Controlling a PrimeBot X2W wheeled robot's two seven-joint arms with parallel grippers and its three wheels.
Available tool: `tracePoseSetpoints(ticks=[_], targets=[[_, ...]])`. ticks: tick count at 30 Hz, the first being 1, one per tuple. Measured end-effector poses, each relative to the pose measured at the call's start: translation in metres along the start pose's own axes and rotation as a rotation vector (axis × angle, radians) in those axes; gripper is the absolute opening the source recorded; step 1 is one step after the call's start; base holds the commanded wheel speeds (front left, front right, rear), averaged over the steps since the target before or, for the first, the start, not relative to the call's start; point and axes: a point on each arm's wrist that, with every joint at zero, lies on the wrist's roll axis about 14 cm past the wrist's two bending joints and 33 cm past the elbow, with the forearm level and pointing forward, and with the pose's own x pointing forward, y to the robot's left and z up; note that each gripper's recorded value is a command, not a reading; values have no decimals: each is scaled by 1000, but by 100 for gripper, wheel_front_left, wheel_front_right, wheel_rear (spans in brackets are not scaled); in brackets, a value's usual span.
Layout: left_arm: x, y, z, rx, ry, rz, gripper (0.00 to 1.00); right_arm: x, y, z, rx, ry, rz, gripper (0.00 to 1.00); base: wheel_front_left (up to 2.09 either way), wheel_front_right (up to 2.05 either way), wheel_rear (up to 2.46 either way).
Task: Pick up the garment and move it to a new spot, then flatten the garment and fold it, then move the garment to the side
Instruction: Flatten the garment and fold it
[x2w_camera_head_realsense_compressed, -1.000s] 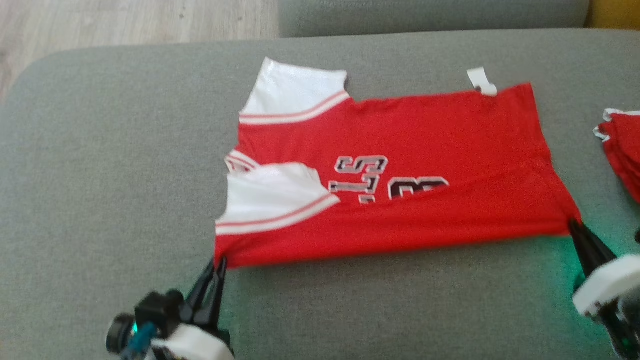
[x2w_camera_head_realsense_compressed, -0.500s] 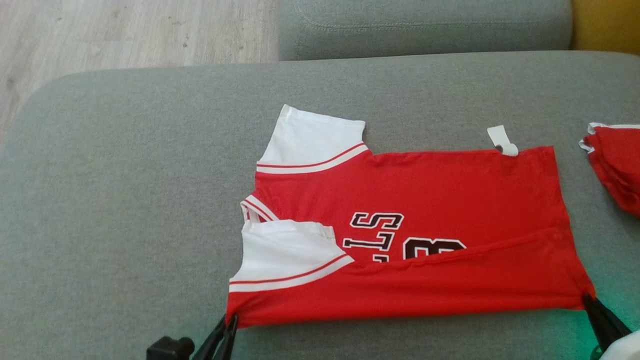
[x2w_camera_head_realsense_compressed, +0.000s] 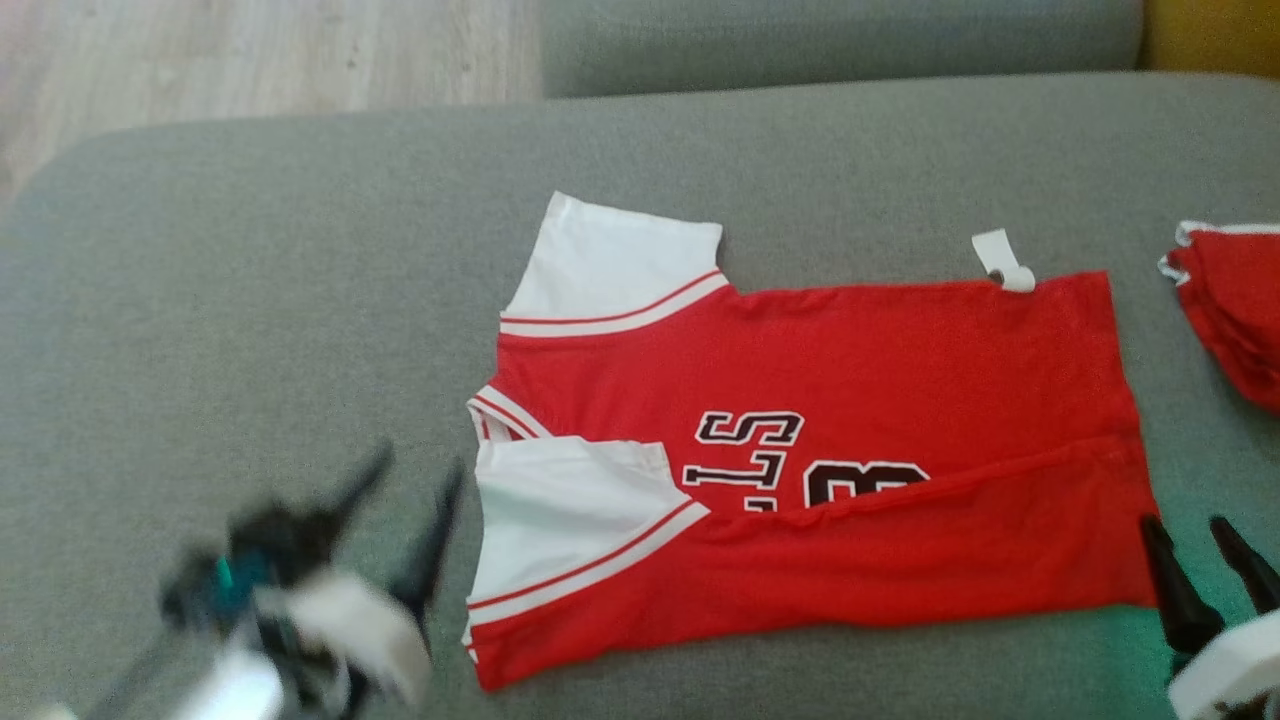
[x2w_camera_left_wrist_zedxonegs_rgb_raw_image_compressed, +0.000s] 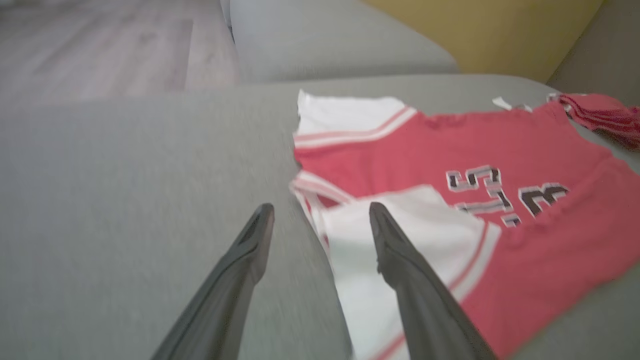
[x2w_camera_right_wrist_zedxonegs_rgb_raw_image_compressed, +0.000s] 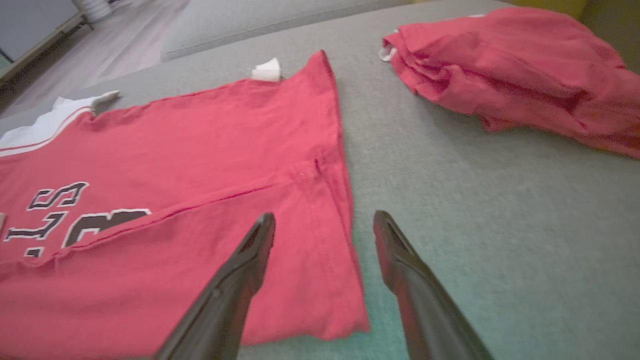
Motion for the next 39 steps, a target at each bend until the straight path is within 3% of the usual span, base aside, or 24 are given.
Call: tracePoseSetpoints(ticks=[6,11,19,26,38,39], targets=[[62,16,110,162,-145,-67,100,18,19,10,-19,-8,27,100,0,0,0],[123,22,139,188,-56,-124,100,40,32,24,-33,-22,54,100,0,0,0],[201,39,124,184,213,-137,100,54,25,25,-22,-20,22,100,0,0,0],[234,39,58,197,484,-181,100,47,1,14,-6,5,-59,100,0,0,0],[257,40,44,231,508,-209,100,39,-17,-3,24,28,-132,100,0,0,0],[257,38,44,228,508,-215,88,38,-17,-3,24,28,-134,100,0,0,0]])
